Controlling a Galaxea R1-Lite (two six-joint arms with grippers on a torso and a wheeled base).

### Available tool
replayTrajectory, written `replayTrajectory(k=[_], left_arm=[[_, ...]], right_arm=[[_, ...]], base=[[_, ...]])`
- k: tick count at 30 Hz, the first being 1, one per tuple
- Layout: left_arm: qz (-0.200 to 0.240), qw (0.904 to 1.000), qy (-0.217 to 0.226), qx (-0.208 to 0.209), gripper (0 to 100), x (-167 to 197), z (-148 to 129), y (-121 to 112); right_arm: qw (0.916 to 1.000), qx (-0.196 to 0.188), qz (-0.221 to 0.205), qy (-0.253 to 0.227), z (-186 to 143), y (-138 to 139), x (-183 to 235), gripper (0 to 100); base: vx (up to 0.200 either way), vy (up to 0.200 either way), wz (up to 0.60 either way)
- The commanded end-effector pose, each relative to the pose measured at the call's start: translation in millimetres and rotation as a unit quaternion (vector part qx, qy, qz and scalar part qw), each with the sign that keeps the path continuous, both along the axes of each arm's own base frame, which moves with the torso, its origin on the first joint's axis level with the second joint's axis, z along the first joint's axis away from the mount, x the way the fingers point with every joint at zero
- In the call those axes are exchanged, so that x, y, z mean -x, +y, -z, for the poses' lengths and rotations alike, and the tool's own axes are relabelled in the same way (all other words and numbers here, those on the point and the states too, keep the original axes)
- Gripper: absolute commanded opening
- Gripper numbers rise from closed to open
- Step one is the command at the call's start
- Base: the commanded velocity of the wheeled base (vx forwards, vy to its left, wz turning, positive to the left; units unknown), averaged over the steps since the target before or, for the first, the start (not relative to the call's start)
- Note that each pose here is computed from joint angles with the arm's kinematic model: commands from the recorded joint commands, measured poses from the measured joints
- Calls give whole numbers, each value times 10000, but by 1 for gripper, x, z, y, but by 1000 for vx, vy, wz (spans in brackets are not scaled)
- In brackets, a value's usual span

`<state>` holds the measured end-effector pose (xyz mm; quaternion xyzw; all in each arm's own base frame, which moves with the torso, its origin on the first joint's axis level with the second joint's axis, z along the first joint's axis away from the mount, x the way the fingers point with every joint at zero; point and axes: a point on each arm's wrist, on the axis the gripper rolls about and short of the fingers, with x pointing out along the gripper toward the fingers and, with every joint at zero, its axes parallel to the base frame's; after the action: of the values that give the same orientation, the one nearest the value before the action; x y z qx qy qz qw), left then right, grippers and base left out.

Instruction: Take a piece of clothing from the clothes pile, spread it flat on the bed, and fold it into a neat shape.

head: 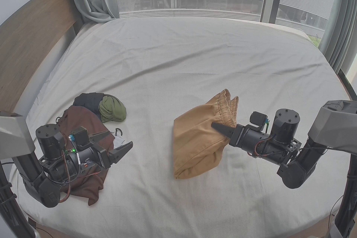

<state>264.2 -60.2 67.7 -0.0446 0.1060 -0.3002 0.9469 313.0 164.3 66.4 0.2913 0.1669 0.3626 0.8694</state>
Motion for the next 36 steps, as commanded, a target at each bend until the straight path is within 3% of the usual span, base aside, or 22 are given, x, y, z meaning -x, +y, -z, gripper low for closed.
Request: replayTrajectory(k=[1, 36], left_arm=[[175, 9998, 132, -10, 100, 3, 6, -16], [160, 9998, 97, 32, 100, 2, 4, -18]], right_arm=[[9998, -87, 5, -170, -13, 5, -10, 0], [9994, -133, 173, -275, -51, 28, -87, 0]], base=[[0, 0, 0], [0, 0, 0]])
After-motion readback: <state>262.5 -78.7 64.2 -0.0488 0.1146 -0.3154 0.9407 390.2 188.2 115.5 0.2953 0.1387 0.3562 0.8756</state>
